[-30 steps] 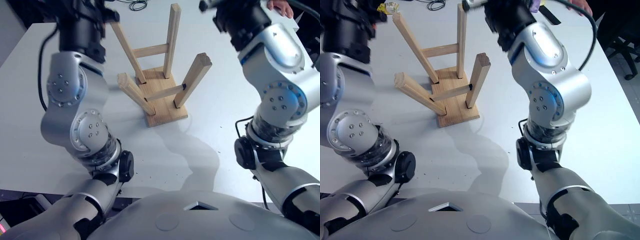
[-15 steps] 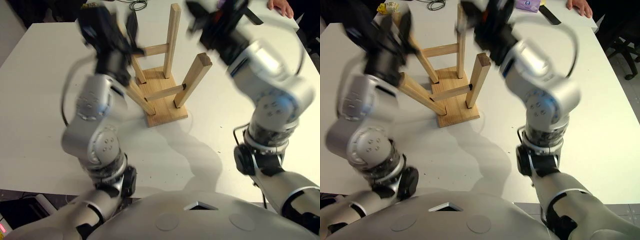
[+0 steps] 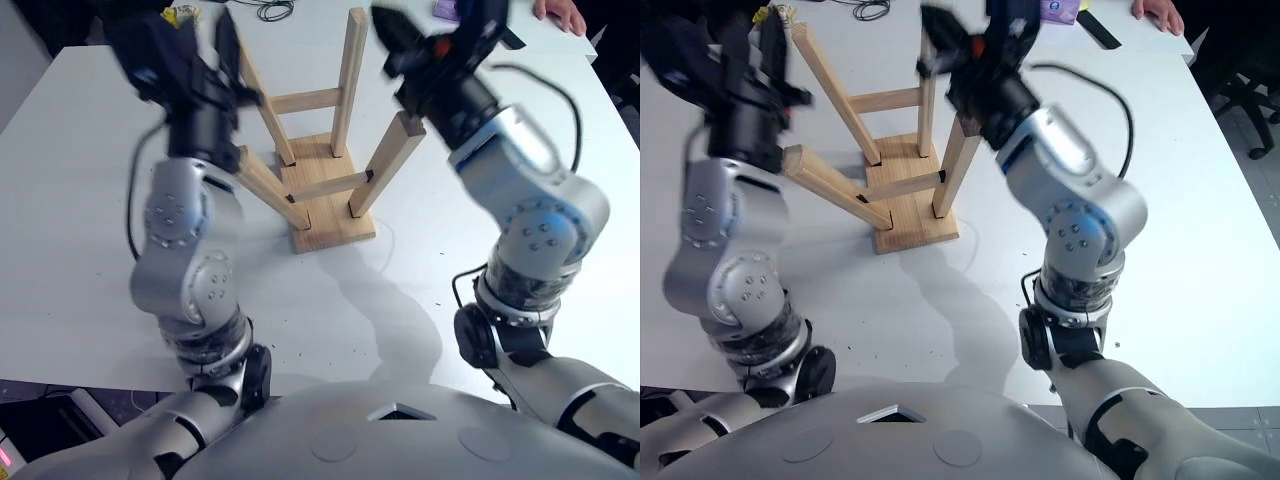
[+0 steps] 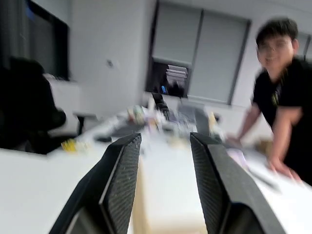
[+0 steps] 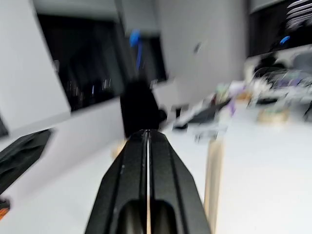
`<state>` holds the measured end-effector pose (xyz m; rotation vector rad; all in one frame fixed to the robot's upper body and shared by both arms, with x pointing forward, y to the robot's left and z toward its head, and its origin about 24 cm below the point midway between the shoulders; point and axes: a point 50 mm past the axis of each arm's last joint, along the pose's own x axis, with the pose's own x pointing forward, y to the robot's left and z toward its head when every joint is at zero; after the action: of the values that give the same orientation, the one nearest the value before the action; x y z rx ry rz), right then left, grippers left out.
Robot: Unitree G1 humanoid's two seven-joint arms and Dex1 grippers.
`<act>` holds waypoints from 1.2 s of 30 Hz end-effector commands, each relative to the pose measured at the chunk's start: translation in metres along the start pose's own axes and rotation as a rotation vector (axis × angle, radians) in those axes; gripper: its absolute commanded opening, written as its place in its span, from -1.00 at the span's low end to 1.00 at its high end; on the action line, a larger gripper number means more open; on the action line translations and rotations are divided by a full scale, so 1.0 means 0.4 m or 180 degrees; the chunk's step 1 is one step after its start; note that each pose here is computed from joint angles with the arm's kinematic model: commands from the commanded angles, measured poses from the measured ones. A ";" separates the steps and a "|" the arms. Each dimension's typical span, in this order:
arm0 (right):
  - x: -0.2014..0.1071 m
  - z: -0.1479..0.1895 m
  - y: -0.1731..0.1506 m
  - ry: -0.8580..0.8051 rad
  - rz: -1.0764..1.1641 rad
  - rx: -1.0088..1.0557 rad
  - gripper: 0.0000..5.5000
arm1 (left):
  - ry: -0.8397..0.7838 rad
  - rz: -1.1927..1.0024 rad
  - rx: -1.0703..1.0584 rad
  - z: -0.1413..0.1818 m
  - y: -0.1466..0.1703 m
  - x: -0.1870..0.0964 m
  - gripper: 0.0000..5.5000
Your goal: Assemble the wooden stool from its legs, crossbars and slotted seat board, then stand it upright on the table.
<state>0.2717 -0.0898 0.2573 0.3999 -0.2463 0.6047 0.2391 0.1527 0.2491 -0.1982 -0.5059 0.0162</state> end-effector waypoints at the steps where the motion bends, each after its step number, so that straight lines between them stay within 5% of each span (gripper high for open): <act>1: -0.002 0.087 -0.036 -0.0423 -0.0108 0.0174 -0.98 | -0.0561 0.0186 -0.0067 0.092 0.034 0.016 -0.32; 6: -0.048 0.023 -0.157 0.0189 -0.0740 -0.0427 -0.98 | 0.0061 0.0945 0.0183 0.015 0.176 -0.027 -0.32; 10: -0.103 -0.032 -0.253 0.0711 -0.1167 -0.0901 -0.98 | 0.0857 0.0889 0.0635 -0.070 0.284 -0.101 -0.32; 15: -0.181 -0.121 -0.268 0.1945 -0.0473 -0.1905 -0.98 | 0.1392 0.0644 0.1354 -0.116 0.414 -0.148 -0.32; 21: -0.373 -0.239 -0.223 0.3412 0.1447 -0.2514 -0.98 | 0.1715 0.0625 0.1689 -0.187 0.467 -0.195 -0.32; 25: -0.362 -0.248 -0.167 0.3202 0.2061 -0.2182 -0.98 | 0.1737 0.0471 0.1595 -0.219 0.433 -0.214 -0.32; 31: -0.242 -0.280 -0.102 0.2139 0.1100 -0.1505 -0.98 | 0.1654 0.0287 0.1466 -0.243 0.399 -0.196 -0.32; 36: -0.233 -0.308 -0.053 0.2008 0.0697 -0.0970 -0.98 | 0.1770 0.0208 0.1410 -0.276 0.387 -0.208 -0.32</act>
<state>0.2264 -0.1019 0.1119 -0.1533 0.1969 0.9003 0.2230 0.2828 0.0911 0.2197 0.0508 0.1482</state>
